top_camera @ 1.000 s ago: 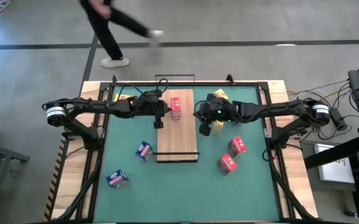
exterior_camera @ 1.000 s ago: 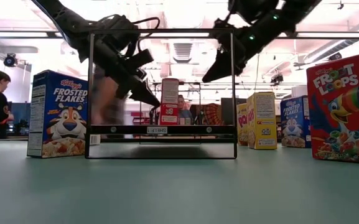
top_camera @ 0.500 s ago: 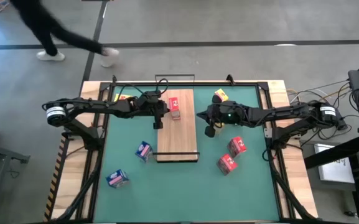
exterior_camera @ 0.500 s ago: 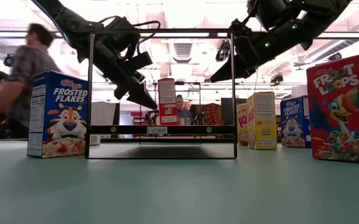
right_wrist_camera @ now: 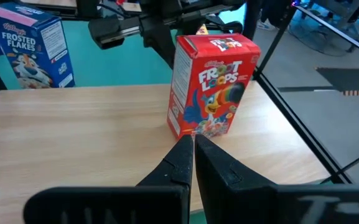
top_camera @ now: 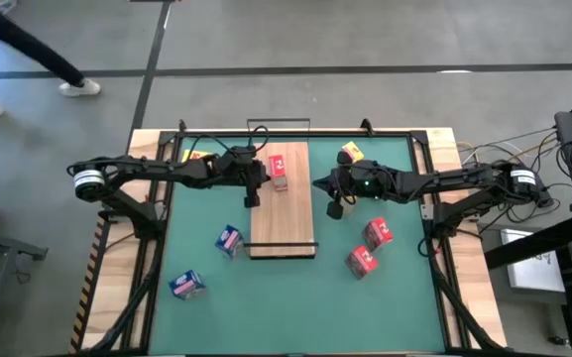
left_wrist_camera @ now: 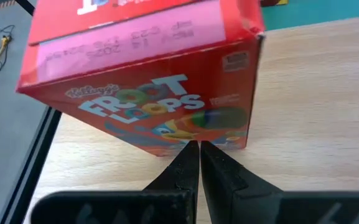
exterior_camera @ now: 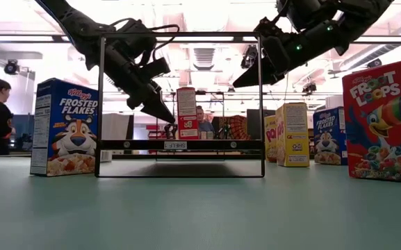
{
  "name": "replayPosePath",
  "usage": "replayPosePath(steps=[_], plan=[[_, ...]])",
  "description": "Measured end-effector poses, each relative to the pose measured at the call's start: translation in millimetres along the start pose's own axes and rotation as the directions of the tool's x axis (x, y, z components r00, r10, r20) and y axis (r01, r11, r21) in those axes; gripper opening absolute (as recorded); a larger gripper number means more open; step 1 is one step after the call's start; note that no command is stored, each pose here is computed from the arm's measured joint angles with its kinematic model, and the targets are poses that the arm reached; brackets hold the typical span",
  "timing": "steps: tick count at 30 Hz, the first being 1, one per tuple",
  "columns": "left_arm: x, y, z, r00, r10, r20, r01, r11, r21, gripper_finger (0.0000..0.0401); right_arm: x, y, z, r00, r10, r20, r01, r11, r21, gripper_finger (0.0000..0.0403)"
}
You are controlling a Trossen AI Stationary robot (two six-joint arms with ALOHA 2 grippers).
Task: Stack cereal on shelf
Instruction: Put the top red cereal box on the shelf
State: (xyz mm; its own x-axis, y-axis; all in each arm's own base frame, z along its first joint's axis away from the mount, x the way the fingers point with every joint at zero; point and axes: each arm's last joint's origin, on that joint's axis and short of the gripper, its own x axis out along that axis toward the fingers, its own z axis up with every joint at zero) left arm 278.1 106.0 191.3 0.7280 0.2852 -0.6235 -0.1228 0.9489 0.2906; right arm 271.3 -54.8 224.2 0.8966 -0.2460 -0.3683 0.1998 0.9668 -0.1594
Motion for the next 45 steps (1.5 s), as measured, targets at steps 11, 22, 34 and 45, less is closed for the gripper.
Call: replayPosePath(steps=[11,22,34,45], plan=[[0,4,10,0.994,0.038,0.100,-0.037,0.999,-0.021,0.0000,0,0,0,1.000,-0.001,0.001,0.001,1.000,0.001,0.0009],[-1,4,10,0.994,0.038,0.099,-0.036,0.999,-0.020,0.0000,0,-9,14,0.988,-0.101,0.118,0.058,0.945,0.321,0.0009],[0,4,9,0.995,0.035,0.091,-0.038,0.999,0.030,0.0000,14,-21,70,0.986,-0.123,-0.111,0.165,0.797,0.581,0.0147],[0,3,8,0.996,0.033,0.085,-0.037,0.999,0.039,0.0000,50,-29,109,0.948,-0.103,-0.300,0.279,0.720,0.635,0.0283]])
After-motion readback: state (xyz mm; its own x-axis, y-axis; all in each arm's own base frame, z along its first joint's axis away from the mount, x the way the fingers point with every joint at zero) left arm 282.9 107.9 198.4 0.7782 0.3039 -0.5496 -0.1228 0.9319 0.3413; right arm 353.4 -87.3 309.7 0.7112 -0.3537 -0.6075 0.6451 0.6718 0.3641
